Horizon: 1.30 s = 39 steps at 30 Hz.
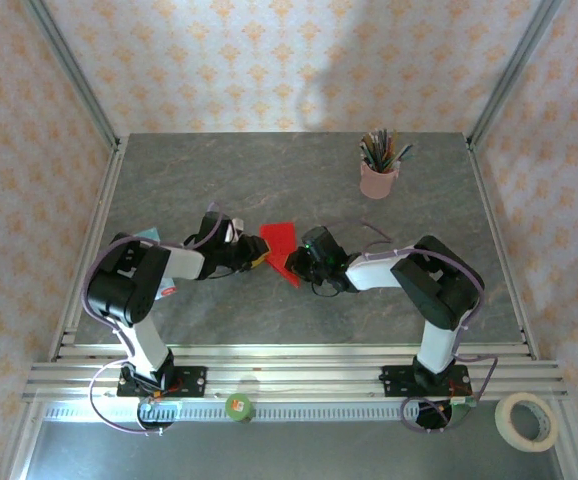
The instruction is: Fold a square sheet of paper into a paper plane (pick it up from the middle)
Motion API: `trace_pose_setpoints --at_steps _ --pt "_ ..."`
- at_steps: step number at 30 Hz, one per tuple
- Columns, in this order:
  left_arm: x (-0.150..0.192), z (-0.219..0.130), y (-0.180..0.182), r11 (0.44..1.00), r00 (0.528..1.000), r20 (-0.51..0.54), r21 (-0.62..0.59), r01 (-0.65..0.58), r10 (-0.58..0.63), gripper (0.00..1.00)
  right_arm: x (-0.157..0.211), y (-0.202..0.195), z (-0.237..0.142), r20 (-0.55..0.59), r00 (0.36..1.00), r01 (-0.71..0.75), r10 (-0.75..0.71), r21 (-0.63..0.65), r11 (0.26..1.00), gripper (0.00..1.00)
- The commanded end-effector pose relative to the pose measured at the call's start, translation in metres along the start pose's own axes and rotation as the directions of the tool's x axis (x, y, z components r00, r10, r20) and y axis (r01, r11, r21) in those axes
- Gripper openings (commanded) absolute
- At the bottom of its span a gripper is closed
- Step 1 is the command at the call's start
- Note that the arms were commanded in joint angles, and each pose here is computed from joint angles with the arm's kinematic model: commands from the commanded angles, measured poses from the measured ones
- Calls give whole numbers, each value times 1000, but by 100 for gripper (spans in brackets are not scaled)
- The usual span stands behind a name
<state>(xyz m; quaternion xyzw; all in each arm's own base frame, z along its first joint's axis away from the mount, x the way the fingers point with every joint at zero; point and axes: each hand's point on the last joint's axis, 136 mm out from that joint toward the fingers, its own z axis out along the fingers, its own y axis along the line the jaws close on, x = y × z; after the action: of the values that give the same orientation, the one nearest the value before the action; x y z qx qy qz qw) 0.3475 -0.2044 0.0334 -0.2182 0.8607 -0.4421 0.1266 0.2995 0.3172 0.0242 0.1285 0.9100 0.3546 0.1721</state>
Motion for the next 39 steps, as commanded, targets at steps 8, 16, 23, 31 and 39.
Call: trace_pose_setpoints --at_steps 8,16,23,31,39 --pt "4 8 -16 987 984 -97 68 -142 148 34 9 -29 8 -20 1000 -11 13 87 996 15" --pt "9 13 1 991 980 -145 12 -136 137 34 7 -27 7 -15 1000 -9 10 87 996 15" --pt "9 15 2 991 978 -157 3 -136 135 33 5 -25 7 -10 1000 -2 3 87 996 16" --pt "7 13 -2 990 979 -152 5 -140 139 27 -2 -15 5 6 1000 25 -26 65 998 19" --pt "7 11 -7 989 978 -151 14 -146 147 16 -16 6 -8 52 993 101 -102 23 995 24"
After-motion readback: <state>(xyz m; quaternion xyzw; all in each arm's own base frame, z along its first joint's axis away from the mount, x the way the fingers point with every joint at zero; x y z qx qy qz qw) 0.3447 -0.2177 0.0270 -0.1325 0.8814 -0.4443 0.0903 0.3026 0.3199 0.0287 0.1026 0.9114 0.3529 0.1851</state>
